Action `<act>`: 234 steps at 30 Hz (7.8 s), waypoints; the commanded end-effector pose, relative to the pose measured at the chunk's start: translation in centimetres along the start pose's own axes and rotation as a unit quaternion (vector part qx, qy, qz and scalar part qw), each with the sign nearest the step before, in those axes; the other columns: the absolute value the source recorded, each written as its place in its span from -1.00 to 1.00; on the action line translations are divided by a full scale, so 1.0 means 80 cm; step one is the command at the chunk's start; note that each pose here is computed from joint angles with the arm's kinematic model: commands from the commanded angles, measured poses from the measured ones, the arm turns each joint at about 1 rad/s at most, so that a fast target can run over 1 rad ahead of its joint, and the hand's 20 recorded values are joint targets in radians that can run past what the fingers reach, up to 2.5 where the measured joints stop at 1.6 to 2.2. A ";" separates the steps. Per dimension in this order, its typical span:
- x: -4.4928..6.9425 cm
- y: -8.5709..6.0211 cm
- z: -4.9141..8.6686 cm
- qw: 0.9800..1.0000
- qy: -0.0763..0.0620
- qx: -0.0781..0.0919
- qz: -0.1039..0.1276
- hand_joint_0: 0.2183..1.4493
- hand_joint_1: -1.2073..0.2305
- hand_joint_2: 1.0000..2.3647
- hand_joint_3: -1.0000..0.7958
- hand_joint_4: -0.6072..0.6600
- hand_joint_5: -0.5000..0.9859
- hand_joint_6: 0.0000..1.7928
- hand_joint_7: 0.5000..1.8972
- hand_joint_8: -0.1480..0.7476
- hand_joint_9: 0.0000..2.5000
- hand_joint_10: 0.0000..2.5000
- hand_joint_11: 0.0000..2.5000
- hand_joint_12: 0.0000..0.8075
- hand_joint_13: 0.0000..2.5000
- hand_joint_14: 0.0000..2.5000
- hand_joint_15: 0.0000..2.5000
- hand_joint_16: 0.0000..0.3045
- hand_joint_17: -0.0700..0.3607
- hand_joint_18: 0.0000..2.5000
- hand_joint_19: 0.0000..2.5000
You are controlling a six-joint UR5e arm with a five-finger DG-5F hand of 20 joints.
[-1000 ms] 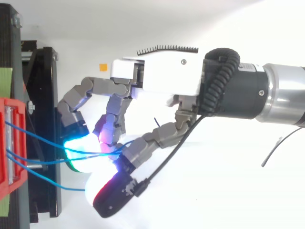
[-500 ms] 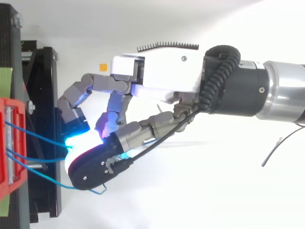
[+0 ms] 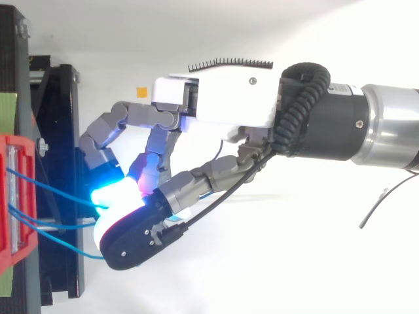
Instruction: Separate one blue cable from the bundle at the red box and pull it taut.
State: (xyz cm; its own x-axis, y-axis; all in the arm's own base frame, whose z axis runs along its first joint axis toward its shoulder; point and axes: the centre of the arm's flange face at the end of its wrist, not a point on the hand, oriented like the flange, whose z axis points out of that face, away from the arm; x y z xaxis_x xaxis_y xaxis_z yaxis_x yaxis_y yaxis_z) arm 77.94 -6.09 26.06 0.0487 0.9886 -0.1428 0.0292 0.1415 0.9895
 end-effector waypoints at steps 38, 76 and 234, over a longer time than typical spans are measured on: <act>0.000 0.000 0.000 1.000 0.000 0.002 0.000 -0.63 -0.38 -1.00 -0.44 0.10 -0.53 -0.01 -0.13 0.02 0.02 -0.98 0.11 0.05 -0.29 -0.98 -0.44 -0.58 -0.01 -0.32 -0.36; -0.001 0.000 0.000 1.000 0.001 0.002 0.000 -0.32 -0.83 -1.00 -0.44 0.00 -0.55 0.00 -0.01 -0.17 -0.18 -0.98 0.03 -0.08 -0.58 -0.98 -0.62 -0.66 -0.14 -0.63 -0.60; 0.005 -0.006 -0.075 0.996 0.054 0.011 0.074 -0.34 -0.37 -0.97 0.15 -0.11 -0.50 -0.01 0.09 -0.05 0.01 -0.34 0.40 -0.08 -0.07 0.31 0.20 -0.69 -0.18 0.01 0.08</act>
State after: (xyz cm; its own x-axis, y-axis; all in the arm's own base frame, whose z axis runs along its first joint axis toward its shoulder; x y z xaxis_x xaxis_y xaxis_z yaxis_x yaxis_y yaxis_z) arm 71.96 -5.41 25.64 -0.0542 0.9985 0.0093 0.0498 -0.0066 0.9987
